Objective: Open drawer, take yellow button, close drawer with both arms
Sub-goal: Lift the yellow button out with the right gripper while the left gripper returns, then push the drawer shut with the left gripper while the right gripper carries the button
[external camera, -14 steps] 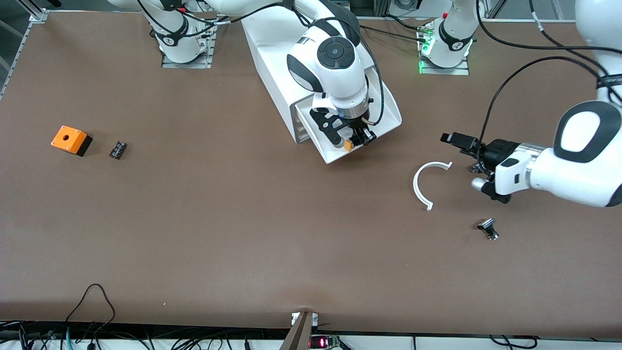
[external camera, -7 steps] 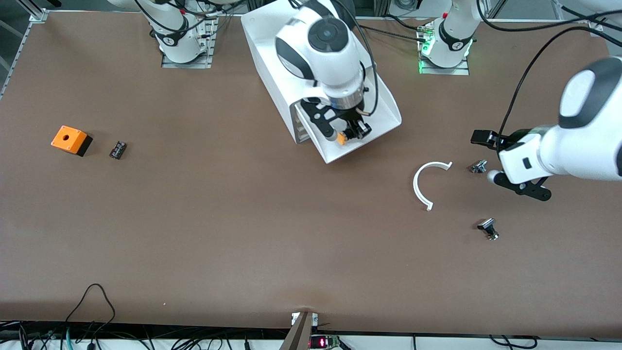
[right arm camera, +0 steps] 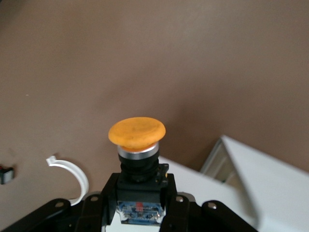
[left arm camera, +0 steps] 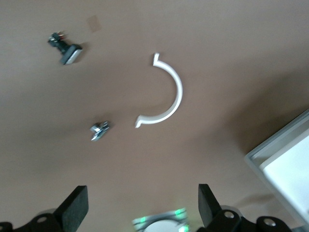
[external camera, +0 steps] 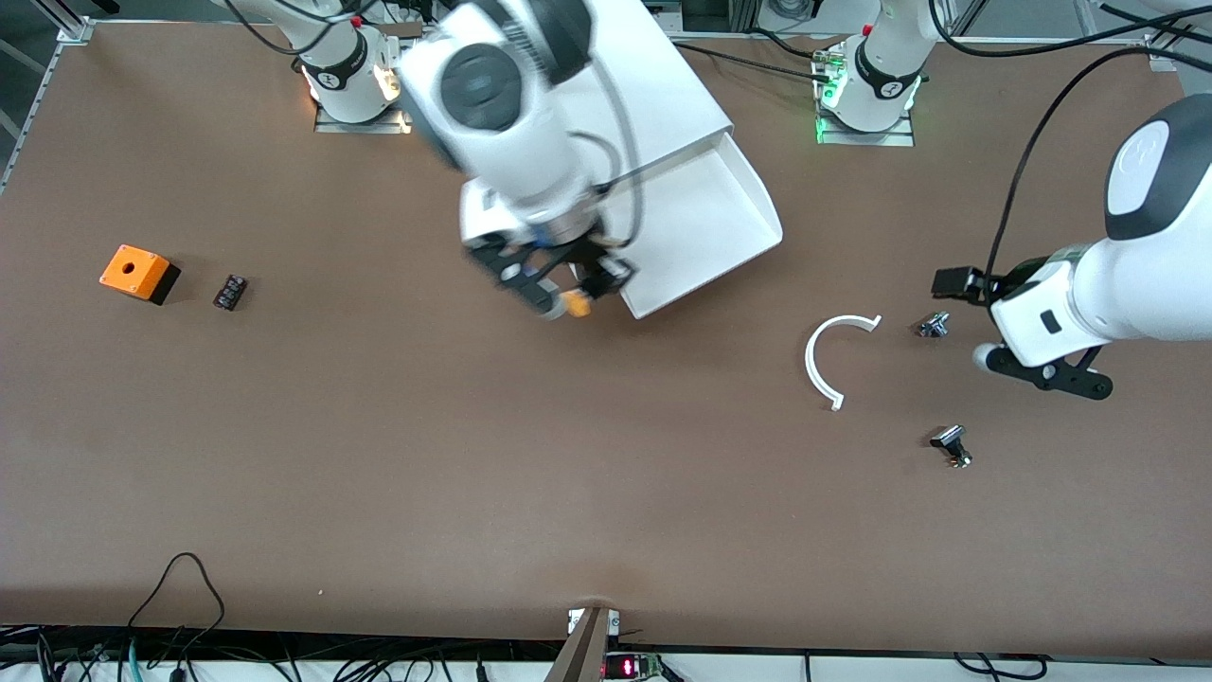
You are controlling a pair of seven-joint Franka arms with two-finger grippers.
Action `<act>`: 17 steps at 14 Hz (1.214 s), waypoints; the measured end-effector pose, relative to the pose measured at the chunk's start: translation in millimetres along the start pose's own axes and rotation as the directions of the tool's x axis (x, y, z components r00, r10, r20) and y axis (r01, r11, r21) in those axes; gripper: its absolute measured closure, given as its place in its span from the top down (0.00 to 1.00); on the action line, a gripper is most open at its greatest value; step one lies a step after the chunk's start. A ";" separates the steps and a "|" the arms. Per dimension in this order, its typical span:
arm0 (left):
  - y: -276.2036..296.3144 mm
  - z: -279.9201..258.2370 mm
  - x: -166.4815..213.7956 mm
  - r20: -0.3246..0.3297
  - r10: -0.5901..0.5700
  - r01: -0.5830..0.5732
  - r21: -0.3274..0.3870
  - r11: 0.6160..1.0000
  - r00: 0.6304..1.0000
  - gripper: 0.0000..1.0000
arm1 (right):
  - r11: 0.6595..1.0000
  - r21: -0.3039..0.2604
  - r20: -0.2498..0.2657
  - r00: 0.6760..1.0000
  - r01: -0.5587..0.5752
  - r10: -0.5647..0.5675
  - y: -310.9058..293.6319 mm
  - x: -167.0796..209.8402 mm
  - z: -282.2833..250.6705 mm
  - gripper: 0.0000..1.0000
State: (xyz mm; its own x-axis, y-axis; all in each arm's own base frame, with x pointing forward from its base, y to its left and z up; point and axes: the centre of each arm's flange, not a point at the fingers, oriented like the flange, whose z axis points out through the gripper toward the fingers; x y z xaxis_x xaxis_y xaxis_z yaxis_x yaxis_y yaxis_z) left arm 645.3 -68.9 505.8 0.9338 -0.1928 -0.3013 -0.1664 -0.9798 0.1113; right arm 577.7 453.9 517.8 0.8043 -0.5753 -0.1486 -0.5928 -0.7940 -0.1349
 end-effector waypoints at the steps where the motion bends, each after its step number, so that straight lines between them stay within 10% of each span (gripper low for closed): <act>1: -3.1 9.3 5.3 -0.024 -0.031 0.030 -0.022 0.999 0.999 1.00 | 0.998 -0.033 0.012 0.998 0.062 -0.061 16.0 25.9 -11.3 0.41; 10: 48.1 101.2 -11.7 -0.325 -0.149 0.155 -0.008 0.988 0.934 1.00 | 0.846 -0.210 0.109 0.872 0.489 -0.477 188.4 236.5 -29.9 0.41; 17: 159.4 144.2 0.0 -0.315 -0.417 0.383 -0.166 0.909 0.853 1.00 | 0.758 -0.250 0.109 0.795 0.603 -0.596 354.4 348.3 58.8 0.41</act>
State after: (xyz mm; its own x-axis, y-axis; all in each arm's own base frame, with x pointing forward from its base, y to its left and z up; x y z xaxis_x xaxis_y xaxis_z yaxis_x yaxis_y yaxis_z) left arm 573.2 -232.8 387.0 0.9654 0.2606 -0.0048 0.2586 -0.9554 0.1429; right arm 645.5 -16.3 360.7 0.9888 0.0376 -0.1445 0.0456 -0.9976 0.0528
